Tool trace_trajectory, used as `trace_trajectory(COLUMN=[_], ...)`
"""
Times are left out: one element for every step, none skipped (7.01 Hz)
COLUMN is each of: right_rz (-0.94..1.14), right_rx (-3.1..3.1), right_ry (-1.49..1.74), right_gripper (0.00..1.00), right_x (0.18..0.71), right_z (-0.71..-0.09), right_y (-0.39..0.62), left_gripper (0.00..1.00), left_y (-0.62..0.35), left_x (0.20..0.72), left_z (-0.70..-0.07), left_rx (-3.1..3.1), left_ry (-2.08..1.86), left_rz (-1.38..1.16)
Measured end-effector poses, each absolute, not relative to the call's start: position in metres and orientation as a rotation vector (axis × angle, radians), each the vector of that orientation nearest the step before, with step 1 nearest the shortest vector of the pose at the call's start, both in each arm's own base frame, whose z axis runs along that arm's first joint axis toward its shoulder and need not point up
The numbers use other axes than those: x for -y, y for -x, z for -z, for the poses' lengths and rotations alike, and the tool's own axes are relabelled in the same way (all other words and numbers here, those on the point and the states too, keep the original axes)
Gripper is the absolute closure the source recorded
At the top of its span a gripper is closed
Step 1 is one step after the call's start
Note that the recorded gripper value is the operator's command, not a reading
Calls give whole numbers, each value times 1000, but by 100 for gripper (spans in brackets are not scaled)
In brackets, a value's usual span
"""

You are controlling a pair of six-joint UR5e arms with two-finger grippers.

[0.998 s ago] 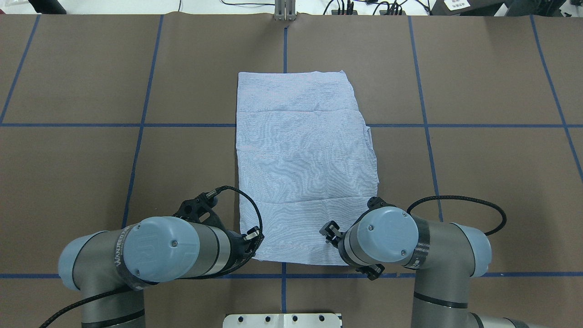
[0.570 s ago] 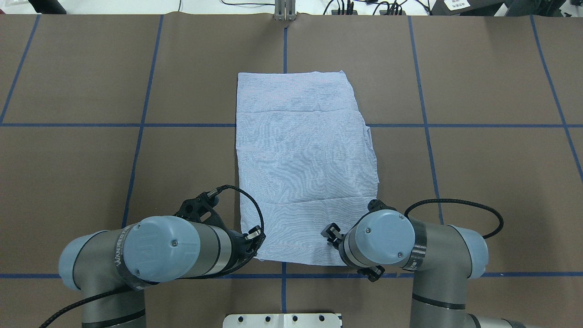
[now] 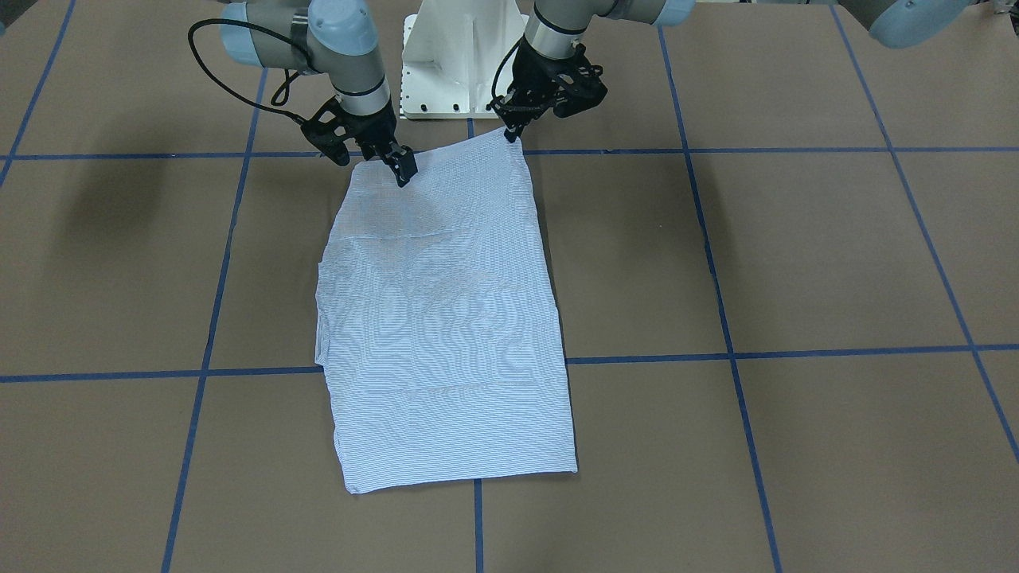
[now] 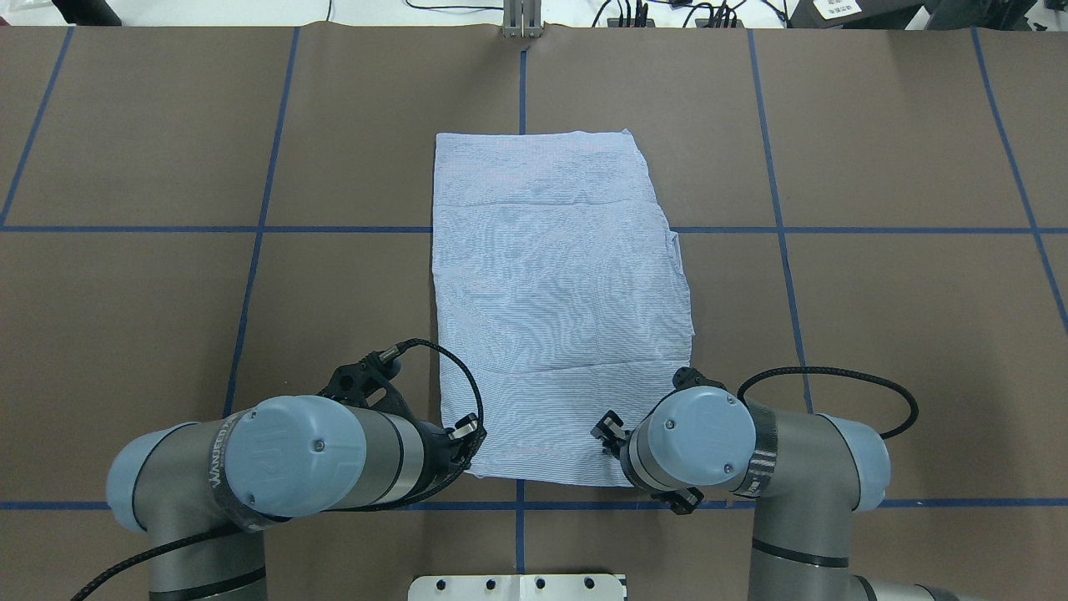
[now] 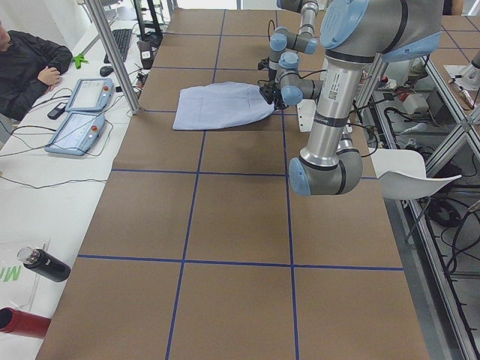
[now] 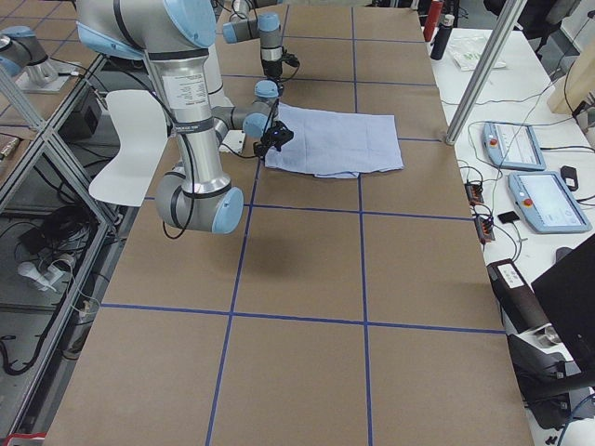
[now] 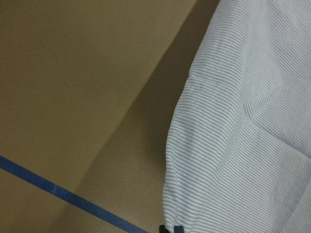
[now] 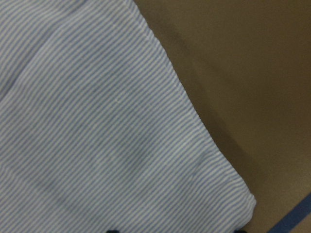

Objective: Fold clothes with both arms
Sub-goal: 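Grasp the near edge corners of the folded shirt with both grippers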

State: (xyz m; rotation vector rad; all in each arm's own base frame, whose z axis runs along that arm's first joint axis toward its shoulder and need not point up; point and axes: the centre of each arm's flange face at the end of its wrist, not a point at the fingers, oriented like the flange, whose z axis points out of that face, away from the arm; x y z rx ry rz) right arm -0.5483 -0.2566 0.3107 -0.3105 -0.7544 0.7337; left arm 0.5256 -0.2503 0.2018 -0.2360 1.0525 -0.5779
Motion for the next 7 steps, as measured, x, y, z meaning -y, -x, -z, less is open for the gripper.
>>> trace_trajectory(right_rz=[-733,-733,-733,-733,-733,-732,-732], right_rx=[756,758,760,763,767,770,769], right_ry=[311,311,312,313,315,317,317], right_gripper=[62,68,65,56,53,35,27], right_x=[257,257,257,257,258,258,258], right_z=[-309,-308,-306,-304,-301,-300,-300], right_y=[548,548,549,549,548,547,547], left_gripper=[100,100,100,100,100,100,100], left_y=[-526,-525,-525,-525,-525,-525,-525], left_x=[250,250,250,250,250,250,250], left_z=[-202,-202,-202,-202,-203,-203,-203], left_rx=[-1053,-1052,-1052,-1052,-1051,-1051,-1051], left_ry=[236,236,236,236,236,236,236], left_rz=[578,578,578,578,578,578,578])
